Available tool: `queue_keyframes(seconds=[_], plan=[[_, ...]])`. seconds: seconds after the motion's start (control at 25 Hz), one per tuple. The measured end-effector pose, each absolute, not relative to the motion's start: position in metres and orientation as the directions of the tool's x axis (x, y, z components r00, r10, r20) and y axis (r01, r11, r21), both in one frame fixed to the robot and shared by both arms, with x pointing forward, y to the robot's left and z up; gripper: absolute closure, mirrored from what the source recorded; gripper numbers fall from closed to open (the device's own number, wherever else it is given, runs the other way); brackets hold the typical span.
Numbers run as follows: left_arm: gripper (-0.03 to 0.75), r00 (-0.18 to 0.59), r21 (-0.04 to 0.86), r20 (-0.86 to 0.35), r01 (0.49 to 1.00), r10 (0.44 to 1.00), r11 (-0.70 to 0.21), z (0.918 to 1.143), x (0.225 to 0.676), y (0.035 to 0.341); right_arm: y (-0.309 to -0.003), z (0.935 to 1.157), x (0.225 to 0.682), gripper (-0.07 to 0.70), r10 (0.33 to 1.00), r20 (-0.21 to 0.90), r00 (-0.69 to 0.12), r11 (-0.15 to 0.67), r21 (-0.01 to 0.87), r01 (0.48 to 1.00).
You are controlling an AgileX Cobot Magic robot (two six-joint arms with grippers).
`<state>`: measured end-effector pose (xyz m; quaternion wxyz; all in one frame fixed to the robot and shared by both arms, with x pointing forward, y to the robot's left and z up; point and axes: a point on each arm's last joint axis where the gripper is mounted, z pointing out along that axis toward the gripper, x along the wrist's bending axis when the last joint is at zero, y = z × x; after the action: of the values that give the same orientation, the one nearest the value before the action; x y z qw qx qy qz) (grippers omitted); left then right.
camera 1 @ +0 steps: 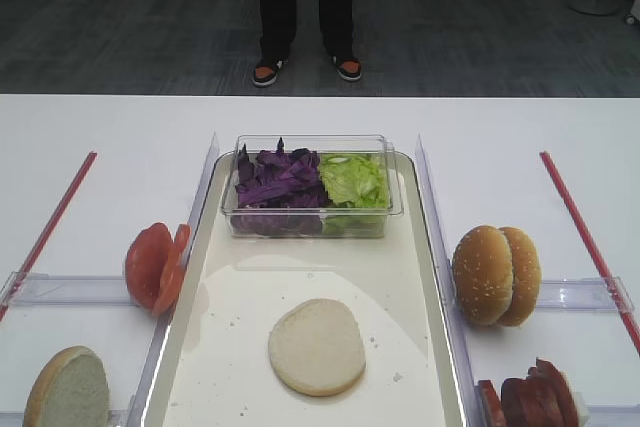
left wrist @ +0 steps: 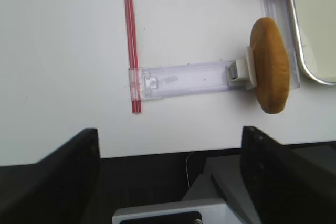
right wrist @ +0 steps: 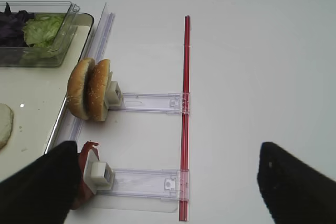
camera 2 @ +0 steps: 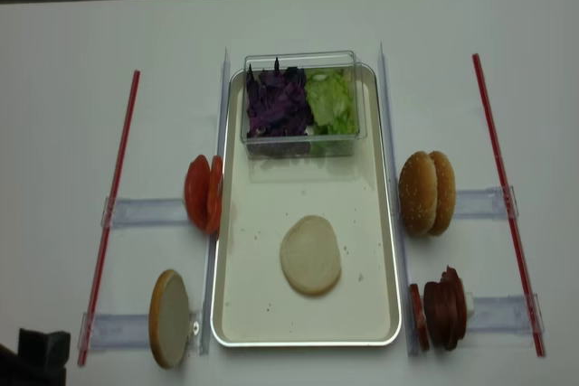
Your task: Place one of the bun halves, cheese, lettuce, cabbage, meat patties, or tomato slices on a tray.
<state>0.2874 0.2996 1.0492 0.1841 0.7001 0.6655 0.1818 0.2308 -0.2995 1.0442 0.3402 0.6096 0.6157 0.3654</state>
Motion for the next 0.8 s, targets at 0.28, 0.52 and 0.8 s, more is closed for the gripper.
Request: queue_keyframes(seconds=[0.28, 0.52, 0.8], plan=[[0.193, 0.044, 0.548, 0.003, 0.835, 0.999, -0.038, 1.045, 0.275, 0.301, -0.299, 1.044, 0.231, -0.062, 0.999, 0.026, -0.025, -0.010, 0.865, 0.502], [0.193, 0.045, 0.640, -0.006, 0.768, 0.999, -0.030, 1.046, 0.261, 0.303, -0.299, 1.044, 0.231, -0.062, 0.999, 0.026, -0.025, -0.010, 0.865, 0.502], [0.193, 0.045, 0.715, -0.011, 0.699, 0.999, -0.024, 1.046, 0.250, 0.305, -0.299, 1.044, 0.231, -0.062, 0.999, 0.026, -0.025, -0.010, 0.865, 0.502]])
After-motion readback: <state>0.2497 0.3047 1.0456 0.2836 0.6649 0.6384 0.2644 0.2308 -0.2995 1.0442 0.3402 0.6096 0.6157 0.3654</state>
